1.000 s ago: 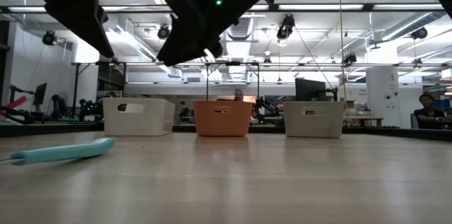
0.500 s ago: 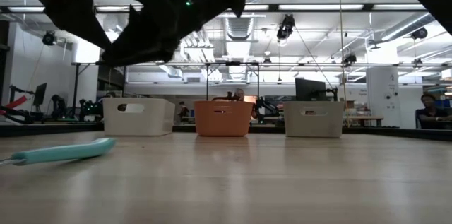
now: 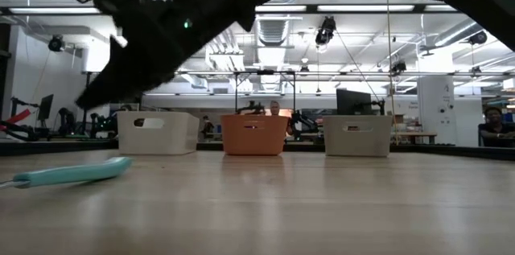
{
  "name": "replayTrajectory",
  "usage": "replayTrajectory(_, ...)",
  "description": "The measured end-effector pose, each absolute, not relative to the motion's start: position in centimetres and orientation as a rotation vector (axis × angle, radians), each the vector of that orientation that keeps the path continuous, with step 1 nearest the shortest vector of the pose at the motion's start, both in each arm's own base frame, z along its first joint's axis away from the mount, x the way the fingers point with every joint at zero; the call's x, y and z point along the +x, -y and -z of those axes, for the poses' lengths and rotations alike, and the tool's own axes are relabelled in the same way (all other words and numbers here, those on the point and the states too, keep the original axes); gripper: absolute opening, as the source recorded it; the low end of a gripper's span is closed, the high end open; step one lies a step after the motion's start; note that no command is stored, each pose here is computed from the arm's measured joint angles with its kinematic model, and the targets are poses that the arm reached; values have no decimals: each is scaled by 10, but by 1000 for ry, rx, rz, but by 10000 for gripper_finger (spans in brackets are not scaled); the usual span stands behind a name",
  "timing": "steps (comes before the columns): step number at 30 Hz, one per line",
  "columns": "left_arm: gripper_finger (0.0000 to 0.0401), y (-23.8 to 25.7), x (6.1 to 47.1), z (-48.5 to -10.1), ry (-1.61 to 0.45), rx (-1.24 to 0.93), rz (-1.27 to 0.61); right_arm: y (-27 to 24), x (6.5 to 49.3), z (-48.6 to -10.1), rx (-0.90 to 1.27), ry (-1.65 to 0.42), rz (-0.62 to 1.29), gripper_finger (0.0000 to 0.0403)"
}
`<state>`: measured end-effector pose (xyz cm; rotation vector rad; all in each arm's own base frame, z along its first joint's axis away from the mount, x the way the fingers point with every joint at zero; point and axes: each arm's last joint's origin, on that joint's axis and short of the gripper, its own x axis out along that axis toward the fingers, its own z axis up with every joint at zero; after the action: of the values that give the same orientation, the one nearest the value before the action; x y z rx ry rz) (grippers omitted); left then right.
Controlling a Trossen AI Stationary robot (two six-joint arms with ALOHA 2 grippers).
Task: Sort silverware by color (type)
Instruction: Put the green spoon into the gray bin
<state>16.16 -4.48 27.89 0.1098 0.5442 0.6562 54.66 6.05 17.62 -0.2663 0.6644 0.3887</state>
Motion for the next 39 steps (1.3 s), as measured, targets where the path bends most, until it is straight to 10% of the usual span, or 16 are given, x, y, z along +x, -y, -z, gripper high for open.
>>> replayTrajectory(39,78,43,163,-302,-482,293,-741,-54,530,-142,-282,-937,-271,132)
